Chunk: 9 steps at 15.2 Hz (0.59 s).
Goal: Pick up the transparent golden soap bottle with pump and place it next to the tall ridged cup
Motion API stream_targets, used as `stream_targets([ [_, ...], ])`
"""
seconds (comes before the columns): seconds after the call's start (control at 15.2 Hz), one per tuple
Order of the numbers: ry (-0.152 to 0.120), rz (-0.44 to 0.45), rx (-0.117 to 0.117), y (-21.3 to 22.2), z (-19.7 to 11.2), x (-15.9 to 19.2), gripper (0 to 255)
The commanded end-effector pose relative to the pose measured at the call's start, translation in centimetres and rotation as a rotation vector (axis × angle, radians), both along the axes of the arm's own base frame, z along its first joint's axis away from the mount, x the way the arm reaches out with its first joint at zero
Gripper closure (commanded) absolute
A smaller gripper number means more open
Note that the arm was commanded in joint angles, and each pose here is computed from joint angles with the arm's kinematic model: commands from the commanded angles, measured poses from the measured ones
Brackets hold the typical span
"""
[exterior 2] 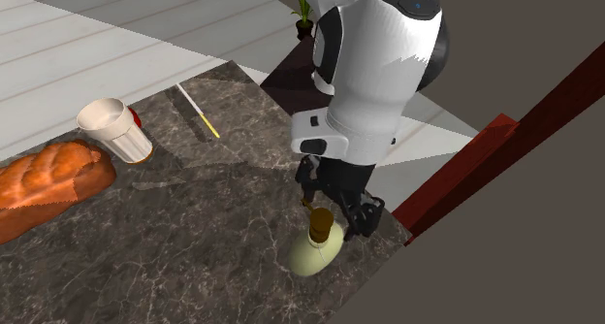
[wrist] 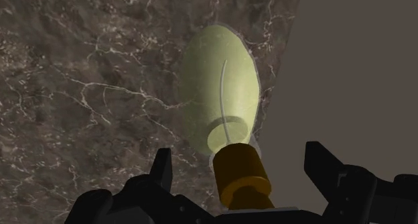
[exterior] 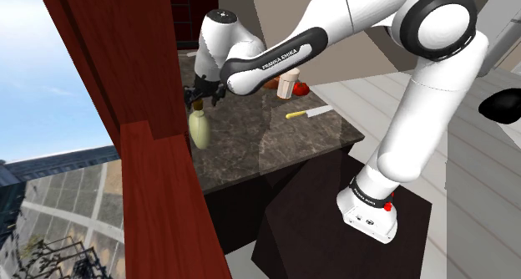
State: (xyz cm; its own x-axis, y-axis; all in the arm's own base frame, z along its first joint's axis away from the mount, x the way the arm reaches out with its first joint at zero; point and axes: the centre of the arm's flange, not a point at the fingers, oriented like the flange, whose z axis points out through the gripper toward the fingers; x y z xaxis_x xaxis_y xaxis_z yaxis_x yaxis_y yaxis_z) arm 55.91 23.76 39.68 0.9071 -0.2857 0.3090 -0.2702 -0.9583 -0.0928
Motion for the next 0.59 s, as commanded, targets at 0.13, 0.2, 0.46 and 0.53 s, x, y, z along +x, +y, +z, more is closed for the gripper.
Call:
stream_targets([
  [0.13,-0.001,-0.001,0.0,0.1,-1.9,0.7,0],
  [0.2,-0.001,-0.001,0.0,0.1,-2.7,1.0,0],
  [0.46,-0.001,-0.001,0.0,0.1,-2.7,1.0,0],
  [0.53,-0.001,-0.001,0.0,0.1,-2.7,1.0,0],
])
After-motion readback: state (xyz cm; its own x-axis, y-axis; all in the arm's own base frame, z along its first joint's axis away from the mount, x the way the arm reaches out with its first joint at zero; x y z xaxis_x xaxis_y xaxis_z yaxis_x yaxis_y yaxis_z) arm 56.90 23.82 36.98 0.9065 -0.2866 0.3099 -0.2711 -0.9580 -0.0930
